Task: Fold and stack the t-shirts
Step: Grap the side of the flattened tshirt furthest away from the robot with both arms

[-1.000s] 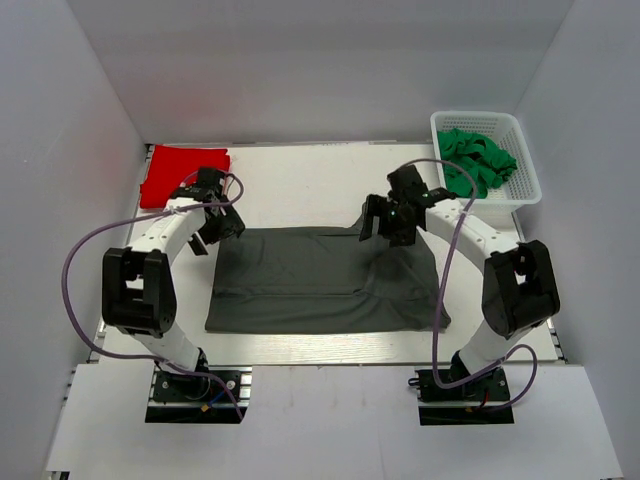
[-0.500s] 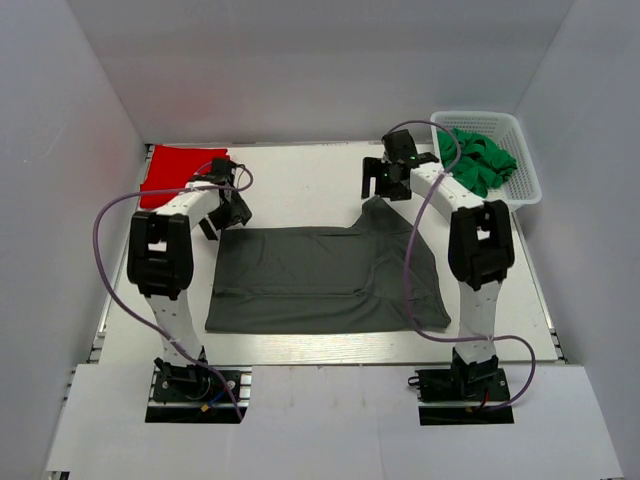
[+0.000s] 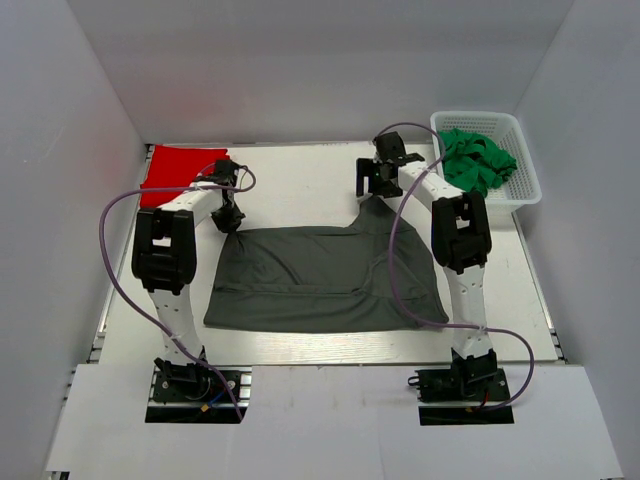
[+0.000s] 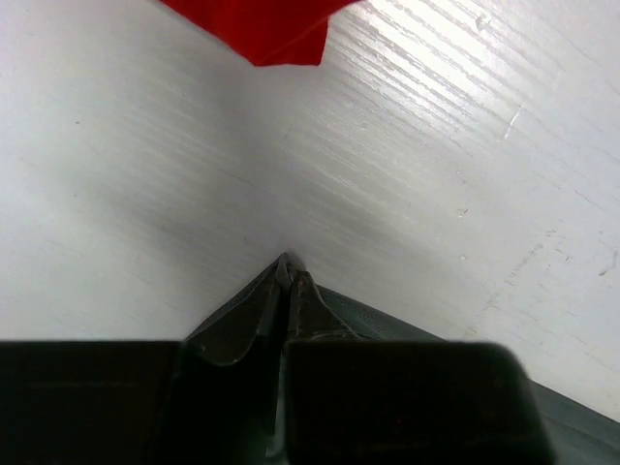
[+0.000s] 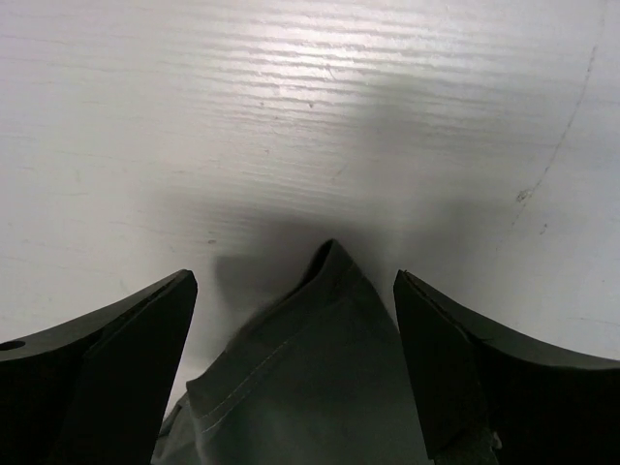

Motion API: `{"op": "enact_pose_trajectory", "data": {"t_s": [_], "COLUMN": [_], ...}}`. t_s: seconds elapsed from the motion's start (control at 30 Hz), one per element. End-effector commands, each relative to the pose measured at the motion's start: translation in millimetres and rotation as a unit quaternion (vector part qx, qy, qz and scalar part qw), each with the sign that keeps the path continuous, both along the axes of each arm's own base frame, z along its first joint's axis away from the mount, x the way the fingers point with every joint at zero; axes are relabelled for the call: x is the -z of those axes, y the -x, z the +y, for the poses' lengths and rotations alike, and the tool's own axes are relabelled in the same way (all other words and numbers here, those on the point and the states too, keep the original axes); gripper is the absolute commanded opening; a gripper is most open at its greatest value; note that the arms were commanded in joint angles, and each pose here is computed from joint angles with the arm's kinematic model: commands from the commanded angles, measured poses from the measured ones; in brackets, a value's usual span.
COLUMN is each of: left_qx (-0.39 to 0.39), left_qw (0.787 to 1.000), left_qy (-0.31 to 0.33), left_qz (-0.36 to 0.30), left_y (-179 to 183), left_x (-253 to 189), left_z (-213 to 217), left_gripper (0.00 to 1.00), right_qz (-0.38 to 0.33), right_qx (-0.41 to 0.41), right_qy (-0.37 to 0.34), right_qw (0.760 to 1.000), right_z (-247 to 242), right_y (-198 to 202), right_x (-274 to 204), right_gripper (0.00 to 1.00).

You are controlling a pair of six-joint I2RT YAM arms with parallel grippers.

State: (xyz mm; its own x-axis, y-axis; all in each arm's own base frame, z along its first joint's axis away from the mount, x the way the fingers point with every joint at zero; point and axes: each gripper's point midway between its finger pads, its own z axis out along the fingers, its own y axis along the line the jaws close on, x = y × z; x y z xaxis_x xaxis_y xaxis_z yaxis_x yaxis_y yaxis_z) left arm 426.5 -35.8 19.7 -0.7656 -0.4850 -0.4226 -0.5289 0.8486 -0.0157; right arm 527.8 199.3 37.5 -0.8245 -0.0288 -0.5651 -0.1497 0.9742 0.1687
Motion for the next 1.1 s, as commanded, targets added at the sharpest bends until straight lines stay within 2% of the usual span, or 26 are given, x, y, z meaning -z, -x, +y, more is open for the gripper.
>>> {"op": "enact_pose_trajectory", "data": {"t_s": [0.0, 0.03, 0.1, 0.2, 0.3, 0.33, 0.37, 0.4, 0.47, 0.5, 0.53, 0.7, 0.83, 0.93, 1.07], "left_qx": [0.004, 0.005, 0.007, 0.007, 0.003, 0.002, 0.002, 0.002, 0.000, 0.000, -0.002, -0.013, -0.032, -0.049, -0.051], "left_qw": [1.000, 1.000, 1.000, 1.000, 1.000, 1.000, 1.000, 1.000, 1.000, 1.000, 1.000, 1.000, 0.998, 0.998, 0.998], "left_qy": [0.009, 0.013, 0.017, 0.016, 0.006, 0.002, 0.002, 0.002, -0.002, -0.001, -0.006, -0.019, -0.042, -0.045, -0.031], "left_qz": [0.014, 0.014, 0.015, 0.021, 0.028, 0.027, 0.027, 0.027, 0.021, 0.010, 0.007, -0.018, -0.016, -0.010, -0.033], "left_y": [8, 8, 11, 14, 17, 16, 18, 18, 17, 13, 14, 8, 9, 11, 5], "left_x": [9, 9, 8, 9, 7, 7, 3, 3, -2, -9, -14, -31, -35, -30, -31], "left_z": [-1, -3, -4, -4, 0, 2, 2, 2, 4, 3, 5, 11, 24, 29, 29], "left_gripper": [0.14, 0.10, 0.10, 0.13, 0.21, 0.26, 0.35, 0.40, 0.50, 0.72, 0.83, 0.98, 1.00, 1.00, 0.98], "right_qz": [-0.020, -0.017, -0.011, -0.004, -0.007, -0.008, -0.008, -0.011, -0.018, -0.017, -0.022, -0.051, -0.057, -0.051, -0.039], "right_qx": [0.010, 0.015, 0.019, 0.016, 0.010, 0.012, 0.017, 0.020, 0.027, 0.037, 0.039, 0.096, 0.102, 0.127, 0.158], "right_qy": [0.015, 0.021, 0.023, 0.022, 0.016, 0.014, 0.012, 0.012, 0.012, 0.019, 0.020, 0.055, 0.063, 0.079, 0.083], "right_qw": [1.000, 1.000, 1.000, 1.000, 1.000, 1.000, 1.000, 1.000, 0.999, 0.999, 0.999, 0.993, 0.991, 0.987, 0.983], "right_z": [-10, -11, -14, -10, -6, -5, -7, -7, -10, -15, -16, -44, -51, -65, -85], "right_y": [-4, -2, 0, 0, -1, -1, -1, 0, -1, 0, 1, 1, 0, 0, 1], "right_x": [-6, -1, 7, 13, 11, 9, 8, 10, 5, 6, 2, -14, -24, -20, -17], "right_gripper": [0.87, 0.85, 0.83, 0.66, 0.41, 0.32, 0.23, 0.01, 0.00, 0.00, 0.00, 0.00, 0.00, 0.00, 0.00]}}
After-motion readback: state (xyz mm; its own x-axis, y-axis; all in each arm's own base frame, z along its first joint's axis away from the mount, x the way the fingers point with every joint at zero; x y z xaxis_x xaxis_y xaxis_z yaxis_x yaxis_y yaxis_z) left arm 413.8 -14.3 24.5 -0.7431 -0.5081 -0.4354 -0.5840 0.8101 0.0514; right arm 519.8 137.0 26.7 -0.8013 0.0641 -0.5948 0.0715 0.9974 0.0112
